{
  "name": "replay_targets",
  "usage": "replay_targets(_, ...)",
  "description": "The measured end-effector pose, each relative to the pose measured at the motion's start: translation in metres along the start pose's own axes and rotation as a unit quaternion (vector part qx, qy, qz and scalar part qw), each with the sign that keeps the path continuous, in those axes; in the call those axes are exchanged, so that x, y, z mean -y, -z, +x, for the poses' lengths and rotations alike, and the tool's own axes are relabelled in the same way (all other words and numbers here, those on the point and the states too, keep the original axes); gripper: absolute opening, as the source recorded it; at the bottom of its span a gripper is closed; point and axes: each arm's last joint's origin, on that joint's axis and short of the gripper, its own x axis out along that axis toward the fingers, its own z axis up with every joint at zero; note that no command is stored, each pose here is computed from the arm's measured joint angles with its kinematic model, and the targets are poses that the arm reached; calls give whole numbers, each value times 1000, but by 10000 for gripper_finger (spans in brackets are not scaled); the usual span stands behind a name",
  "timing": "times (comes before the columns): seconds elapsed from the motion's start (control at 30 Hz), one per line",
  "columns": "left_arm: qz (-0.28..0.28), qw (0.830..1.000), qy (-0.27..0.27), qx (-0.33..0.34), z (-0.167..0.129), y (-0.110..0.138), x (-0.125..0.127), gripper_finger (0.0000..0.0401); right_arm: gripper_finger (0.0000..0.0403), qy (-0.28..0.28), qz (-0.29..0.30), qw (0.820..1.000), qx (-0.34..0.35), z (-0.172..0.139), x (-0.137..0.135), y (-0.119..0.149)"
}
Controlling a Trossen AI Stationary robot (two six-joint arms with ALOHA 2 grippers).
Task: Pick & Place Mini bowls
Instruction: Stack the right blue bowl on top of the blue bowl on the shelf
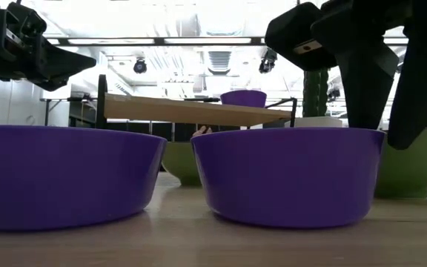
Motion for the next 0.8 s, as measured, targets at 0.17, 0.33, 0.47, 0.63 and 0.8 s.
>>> replay_targets(0.17, 0, 1000, 0, 0, 0, 0, 0, 0, 68, -1, -2, 1000, 12, 5, -1, 2)
replay_targets(0.33, 0, 1000, 0, 0, 0, 0, 0, 0, 68, 6, -2, 1000, 11, 10, 0, 5)
replay_targets(0.47, 0, 1000, 0, 0, 0, 0, 0, 0, 64, 12, 4, 1000, 12, 10, 1, 5)
replay_targets(0.63, 0, 1000, 0, 0, 0, 0, 0, 0, 29, 13, 27, 999, 11, 10, 3, 4)
replay_targets(0.8, 0, 1000, 0, 0, 0, 0, 0, 0, 10, 13, 20, 999, 24, 3, 5, -3)
